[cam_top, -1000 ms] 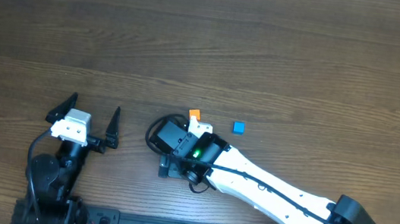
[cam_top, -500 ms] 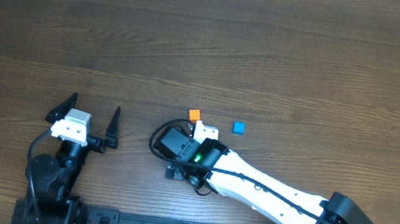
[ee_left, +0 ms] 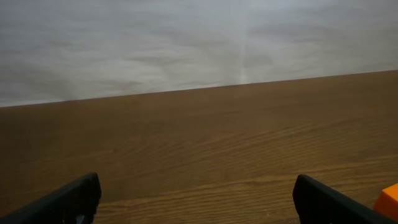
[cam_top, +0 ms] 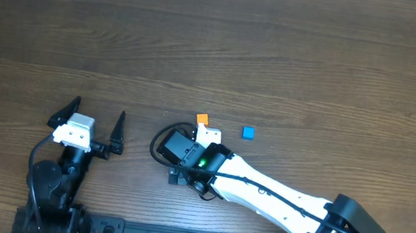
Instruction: Stack Cubes
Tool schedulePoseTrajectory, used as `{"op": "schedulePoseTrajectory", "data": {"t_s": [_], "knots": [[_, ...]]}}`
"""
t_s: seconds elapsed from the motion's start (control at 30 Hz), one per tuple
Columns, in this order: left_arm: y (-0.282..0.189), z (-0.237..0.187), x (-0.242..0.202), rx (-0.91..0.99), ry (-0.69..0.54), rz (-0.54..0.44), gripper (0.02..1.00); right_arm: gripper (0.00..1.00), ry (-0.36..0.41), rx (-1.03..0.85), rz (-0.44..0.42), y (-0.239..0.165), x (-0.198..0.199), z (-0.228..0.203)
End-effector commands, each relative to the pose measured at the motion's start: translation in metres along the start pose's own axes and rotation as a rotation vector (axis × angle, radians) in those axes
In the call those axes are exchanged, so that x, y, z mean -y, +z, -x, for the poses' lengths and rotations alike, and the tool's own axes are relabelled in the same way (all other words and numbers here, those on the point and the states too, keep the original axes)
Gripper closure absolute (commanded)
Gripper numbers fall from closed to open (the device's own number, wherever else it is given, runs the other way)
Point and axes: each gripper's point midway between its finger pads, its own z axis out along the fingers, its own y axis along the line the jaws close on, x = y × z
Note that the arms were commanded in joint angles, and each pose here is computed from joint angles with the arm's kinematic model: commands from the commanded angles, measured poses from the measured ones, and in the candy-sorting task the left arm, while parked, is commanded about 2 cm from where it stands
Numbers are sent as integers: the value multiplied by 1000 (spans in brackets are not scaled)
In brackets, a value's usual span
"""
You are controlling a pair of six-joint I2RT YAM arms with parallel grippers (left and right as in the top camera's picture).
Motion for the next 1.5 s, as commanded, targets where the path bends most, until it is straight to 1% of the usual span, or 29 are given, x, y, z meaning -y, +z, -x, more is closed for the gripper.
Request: {"op": "schedulePoseTrajectory", "data": {"t_s": [0.03, 0.17, 0.3, 0.77, 1.07, 1.33, 1.5], "knots": [[0, -2, 0, -1, 14, 1, 18, 7, -22, -7, -45, 13, 5, -3], [0, -2, 0, -1, 14, 1, 18, 9, -20, -17, -61, 20, 6, -4], [0, -2, 0, 0, 14, 1, 18, 9, -27, -7, -52, 22, 2, -4], [0, -2, 0, 0, 14, 2, 18, 108, -27, 36, -66, 22, 3, 3], [0, -2, 0, -1, 14, 1, 18, 145, -28, 40, -69, 22, 3, 3], [0, -2, 0, -1, 14, 1, 18, 152, -26, 26, -81, 27, 4, 1], [0, -2, 0, -1, 14, 1, 18, 198, -28, 26, -81, 27, 4, 1]]}}
